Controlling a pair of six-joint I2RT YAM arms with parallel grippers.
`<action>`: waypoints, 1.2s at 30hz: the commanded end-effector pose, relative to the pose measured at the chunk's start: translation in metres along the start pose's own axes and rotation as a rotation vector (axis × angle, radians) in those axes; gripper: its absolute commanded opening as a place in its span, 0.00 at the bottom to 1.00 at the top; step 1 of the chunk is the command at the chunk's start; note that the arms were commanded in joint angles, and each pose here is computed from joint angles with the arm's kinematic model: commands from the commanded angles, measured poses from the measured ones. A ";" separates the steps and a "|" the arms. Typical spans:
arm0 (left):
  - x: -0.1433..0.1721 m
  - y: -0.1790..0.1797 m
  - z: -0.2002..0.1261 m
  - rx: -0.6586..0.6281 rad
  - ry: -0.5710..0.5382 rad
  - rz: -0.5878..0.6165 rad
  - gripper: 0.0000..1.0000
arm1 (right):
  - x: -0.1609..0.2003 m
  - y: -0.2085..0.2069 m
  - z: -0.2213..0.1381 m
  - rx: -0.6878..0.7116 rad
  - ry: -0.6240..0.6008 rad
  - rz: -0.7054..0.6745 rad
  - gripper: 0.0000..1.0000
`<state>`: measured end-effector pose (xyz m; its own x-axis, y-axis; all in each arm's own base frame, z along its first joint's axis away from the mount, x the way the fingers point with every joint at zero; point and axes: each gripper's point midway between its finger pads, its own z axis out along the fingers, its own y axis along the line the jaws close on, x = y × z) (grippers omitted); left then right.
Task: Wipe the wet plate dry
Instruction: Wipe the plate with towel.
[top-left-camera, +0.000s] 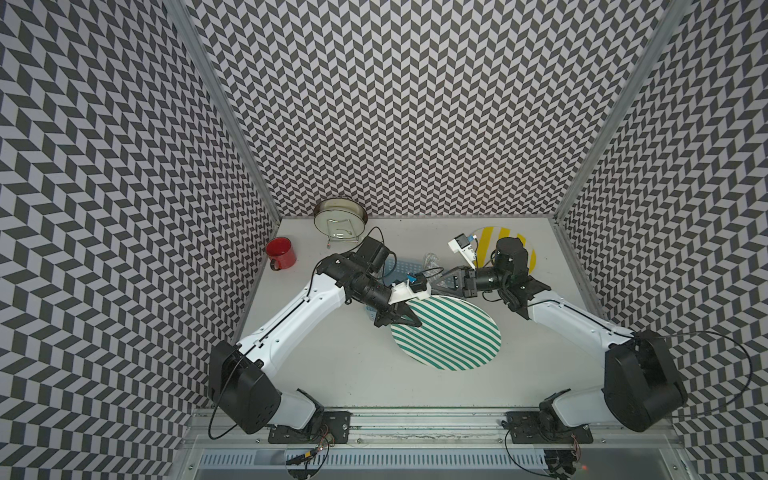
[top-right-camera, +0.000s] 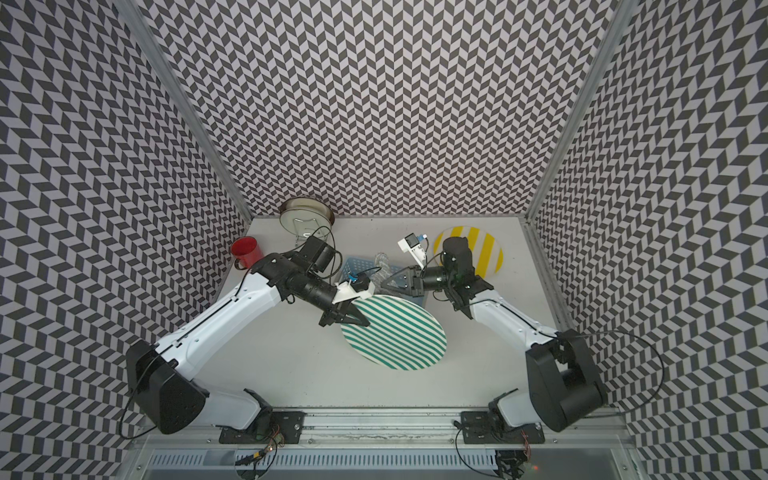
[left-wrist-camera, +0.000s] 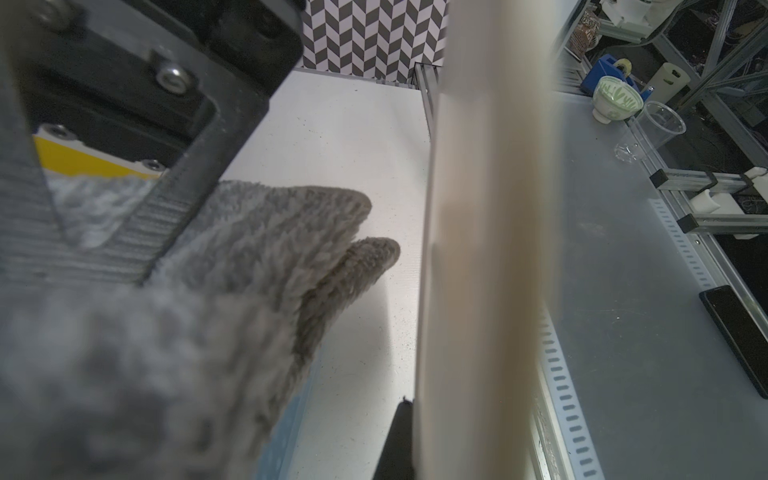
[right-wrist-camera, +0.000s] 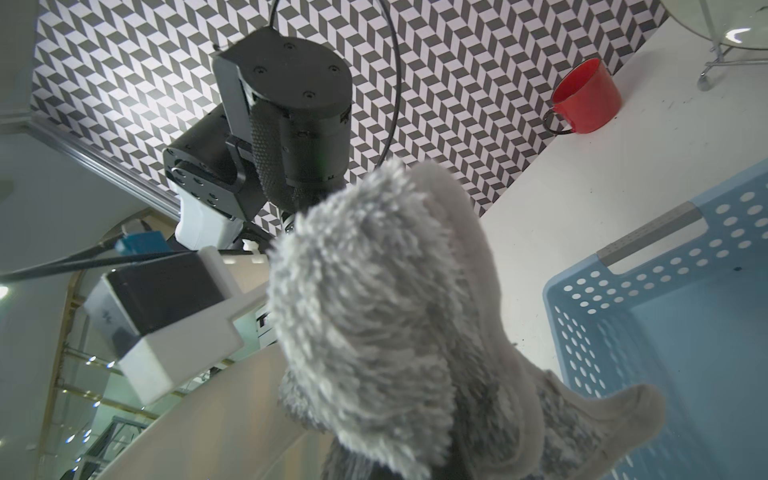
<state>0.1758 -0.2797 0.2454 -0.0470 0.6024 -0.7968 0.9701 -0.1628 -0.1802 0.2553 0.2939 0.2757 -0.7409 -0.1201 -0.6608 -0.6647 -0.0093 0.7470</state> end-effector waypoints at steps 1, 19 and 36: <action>-0.014 -0.007 -0.002 0.024 -0.026 0.043 0.00 | -0.006 0.028 0.008 -0.091 0.040 -0.102 0.00; -0.028 0.003 -0.004 -0.029 -0.021 0.080 0.00 | 0.016 0.035 0.027 -0.138 0.120 -0.111 0.00; -0.024 0.031 -0.035 -0.165 -0.019 0.058 0.00 | 0.012 0.051 0.013 -0.120 0.080 -0.171 0.00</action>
<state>0.1991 -0.2760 0.2577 -0.0216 0.6189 -0.7852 0.9888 -0.1030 -0.1084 0.2240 0.3093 0.2916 -0.6522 -0.1915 -0.7334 -0.7289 -0.1070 0.6762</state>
